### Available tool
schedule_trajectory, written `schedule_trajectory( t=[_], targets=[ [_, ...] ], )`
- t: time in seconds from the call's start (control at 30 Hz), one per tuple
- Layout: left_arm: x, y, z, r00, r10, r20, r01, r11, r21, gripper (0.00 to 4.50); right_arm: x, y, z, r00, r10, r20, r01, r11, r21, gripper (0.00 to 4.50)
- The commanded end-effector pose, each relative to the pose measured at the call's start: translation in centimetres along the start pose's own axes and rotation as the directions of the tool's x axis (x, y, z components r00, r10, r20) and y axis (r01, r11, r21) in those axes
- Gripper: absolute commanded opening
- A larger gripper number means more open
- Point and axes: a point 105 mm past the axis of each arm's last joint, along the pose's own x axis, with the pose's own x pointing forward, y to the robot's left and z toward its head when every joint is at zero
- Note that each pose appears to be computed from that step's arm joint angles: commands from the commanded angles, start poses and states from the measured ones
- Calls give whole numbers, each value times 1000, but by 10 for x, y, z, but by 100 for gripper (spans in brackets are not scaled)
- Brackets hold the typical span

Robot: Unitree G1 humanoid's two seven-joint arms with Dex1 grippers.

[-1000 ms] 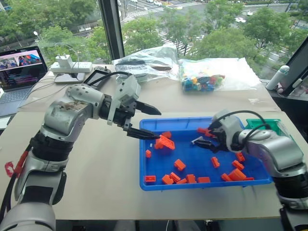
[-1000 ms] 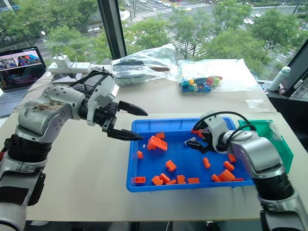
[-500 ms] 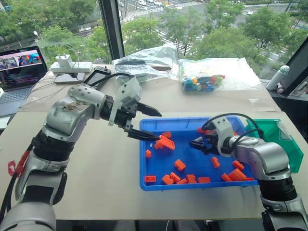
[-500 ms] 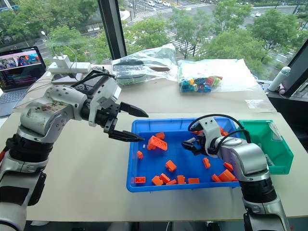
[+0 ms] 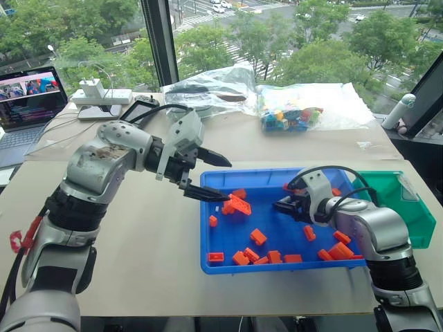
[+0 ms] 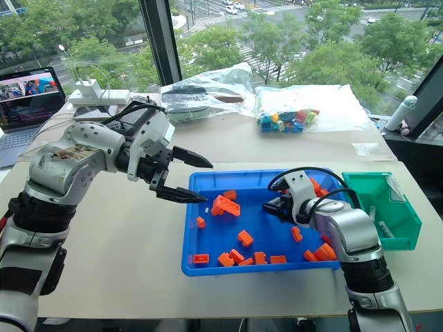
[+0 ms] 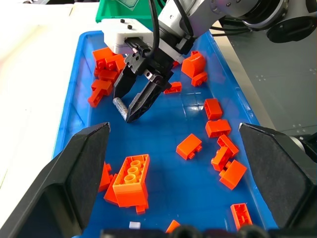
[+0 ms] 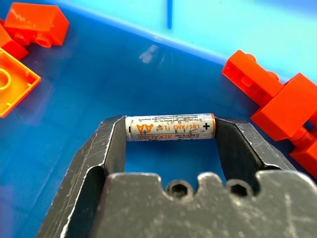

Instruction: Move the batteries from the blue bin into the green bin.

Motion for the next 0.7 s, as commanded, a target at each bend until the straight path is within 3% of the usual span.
schedule_trajectory(
  t=[0.03,0.13,0.23,0.43,0.7],
  targets=[
    [-3,-1,6,1000,-1,6,1,999,33,450,-31,-3,33,994,14,113,-10,999,-37,254],
    [-2,0,6,1000,-2,11,2,1000,29,450,-72,-18,56,982,-3,186,12,999,-47,254],
    [0,2,6,1000,2,27,-2,1000,31,450,-115,-70,64,948,-213,238,204,977,59,254],
    [2,2,6,996,-13,87,12,1000,3,450,-157,-118,33,898,-424,118,412,904,117,254],
    [2,6,-5,995,20,95,-18,1000,-20,450,-161,-136,-17,873,-486,-36,485,860,160,254]
  ],
)
